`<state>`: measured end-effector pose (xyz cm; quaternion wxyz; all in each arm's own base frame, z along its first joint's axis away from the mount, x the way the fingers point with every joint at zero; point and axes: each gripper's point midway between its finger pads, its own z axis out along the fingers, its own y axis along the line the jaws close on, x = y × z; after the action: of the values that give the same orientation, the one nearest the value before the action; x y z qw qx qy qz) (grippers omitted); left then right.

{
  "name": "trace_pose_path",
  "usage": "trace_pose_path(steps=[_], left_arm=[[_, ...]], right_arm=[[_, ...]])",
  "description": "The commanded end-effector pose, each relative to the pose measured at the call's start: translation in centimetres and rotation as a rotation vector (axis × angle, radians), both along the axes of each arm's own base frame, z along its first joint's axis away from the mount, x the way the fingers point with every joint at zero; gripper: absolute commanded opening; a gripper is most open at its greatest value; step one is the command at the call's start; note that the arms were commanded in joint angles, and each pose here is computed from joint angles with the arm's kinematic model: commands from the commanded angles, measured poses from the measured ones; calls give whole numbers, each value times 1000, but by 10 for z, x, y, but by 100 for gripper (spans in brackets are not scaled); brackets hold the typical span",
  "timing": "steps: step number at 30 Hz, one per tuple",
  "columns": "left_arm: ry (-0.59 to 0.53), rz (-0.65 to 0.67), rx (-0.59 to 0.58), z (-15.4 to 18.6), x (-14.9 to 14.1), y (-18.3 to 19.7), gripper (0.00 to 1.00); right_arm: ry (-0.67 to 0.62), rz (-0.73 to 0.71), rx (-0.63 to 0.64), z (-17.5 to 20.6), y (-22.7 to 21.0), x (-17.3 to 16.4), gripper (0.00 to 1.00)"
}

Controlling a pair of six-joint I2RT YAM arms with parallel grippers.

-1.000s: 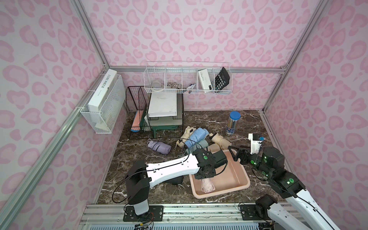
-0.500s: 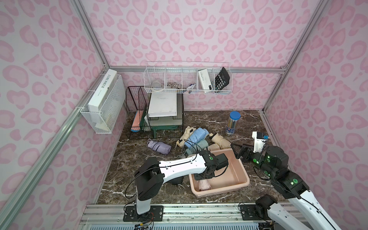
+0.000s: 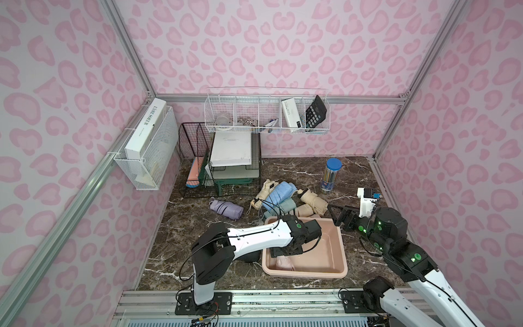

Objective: Put the umbrella into the storage box
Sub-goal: Place the umbrella in the storage box, then move the storage box to the center of the board.

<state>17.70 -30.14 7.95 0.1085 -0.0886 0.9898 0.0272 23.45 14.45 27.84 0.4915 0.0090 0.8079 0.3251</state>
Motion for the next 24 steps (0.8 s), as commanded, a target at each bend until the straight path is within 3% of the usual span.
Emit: trace_pose_path(steps=[1,10,16,20,24], left_arm=[[-51,-10,14,14,3,4,80],[-225,-86,-66,82,6,-1,81],[-390,-186,-86,128,17,23,78],[-497,-284,-73,147,20,50,77],[-533,-346,-180,141,17,63,82]], right_arm=[[-25,-7,-11,3,-1,3,88],[16,15,-16,-17,7,7,87],[80,156,-9,-23,43,0,82],[121,196,-32,-26,72,-14,74],[171,260,9,-37,107,-36,69]])
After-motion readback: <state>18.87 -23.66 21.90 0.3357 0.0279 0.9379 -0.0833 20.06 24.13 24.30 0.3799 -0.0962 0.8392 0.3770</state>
